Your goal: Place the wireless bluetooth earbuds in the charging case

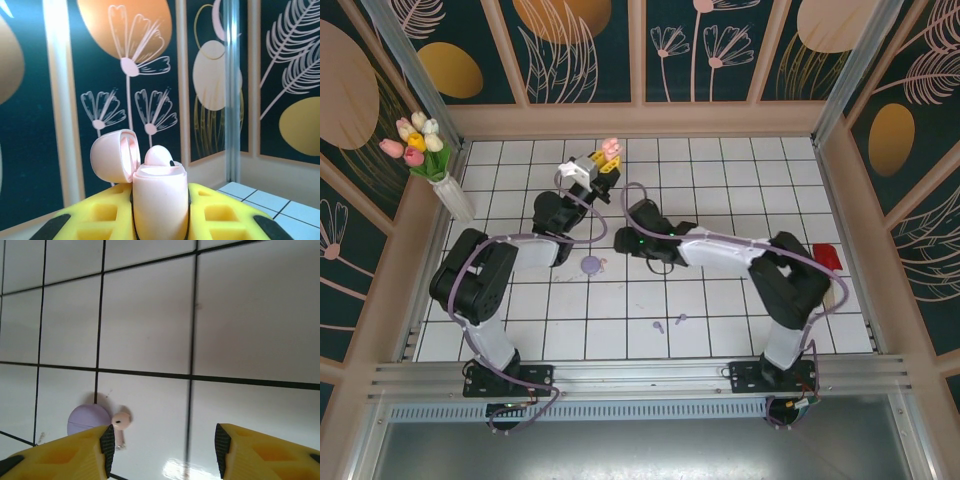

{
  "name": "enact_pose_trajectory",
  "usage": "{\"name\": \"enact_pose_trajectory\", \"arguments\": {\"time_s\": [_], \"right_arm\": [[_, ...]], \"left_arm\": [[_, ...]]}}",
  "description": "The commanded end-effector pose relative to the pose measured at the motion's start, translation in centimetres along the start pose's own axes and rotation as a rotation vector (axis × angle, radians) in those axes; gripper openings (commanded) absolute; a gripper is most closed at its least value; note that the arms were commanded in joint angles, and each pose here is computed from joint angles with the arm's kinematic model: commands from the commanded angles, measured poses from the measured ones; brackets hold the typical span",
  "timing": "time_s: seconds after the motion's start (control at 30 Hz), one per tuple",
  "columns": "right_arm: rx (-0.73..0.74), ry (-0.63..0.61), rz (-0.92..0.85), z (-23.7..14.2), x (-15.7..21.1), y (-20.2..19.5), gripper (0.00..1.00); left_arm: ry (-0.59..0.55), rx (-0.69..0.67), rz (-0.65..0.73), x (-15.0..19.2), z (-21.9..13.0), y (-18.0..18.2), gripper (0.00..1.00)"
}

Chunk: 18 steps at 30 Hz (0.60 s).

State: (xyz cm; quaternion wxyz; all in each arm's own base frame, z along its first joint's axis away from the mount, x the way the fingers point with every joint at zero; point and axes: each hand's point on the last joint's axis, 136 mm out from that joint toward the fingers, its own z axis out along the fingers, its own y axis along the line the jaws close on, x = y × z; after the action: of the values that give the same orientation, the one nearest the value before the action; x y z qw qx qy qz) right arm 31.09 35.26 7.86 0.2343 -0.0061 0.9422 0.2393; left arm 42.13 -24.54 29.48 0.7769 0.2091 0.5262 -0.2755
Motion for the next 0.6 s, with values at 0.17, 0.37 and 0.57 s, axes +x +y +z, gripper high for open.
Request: {"name": "enact_pose_trajectory", "arguments": {"time_s": [0.17, 0.37, 0.57], "right_arm": [[0.093, 0.114, -0.082, 3.4, 2.8, 1.2, 0.57], [0.151, 0.155, -0.151, 4.7, 4.4, 1.5, 0.57], [0.165, 0.169, -0.159, 5.2, 5.0, 1.5, 0.56]], "left_arm": [[-0.017, -0.107, 0.045, -1.6, -1.5, 3.5, 0.00], [-0.023, -0.117, 0.044, -1.7, -1.6, 3.9, 0.00], [-0.029, -0.124, 0.044, -1.7, -1.9, 4.1, 0.00]]}}
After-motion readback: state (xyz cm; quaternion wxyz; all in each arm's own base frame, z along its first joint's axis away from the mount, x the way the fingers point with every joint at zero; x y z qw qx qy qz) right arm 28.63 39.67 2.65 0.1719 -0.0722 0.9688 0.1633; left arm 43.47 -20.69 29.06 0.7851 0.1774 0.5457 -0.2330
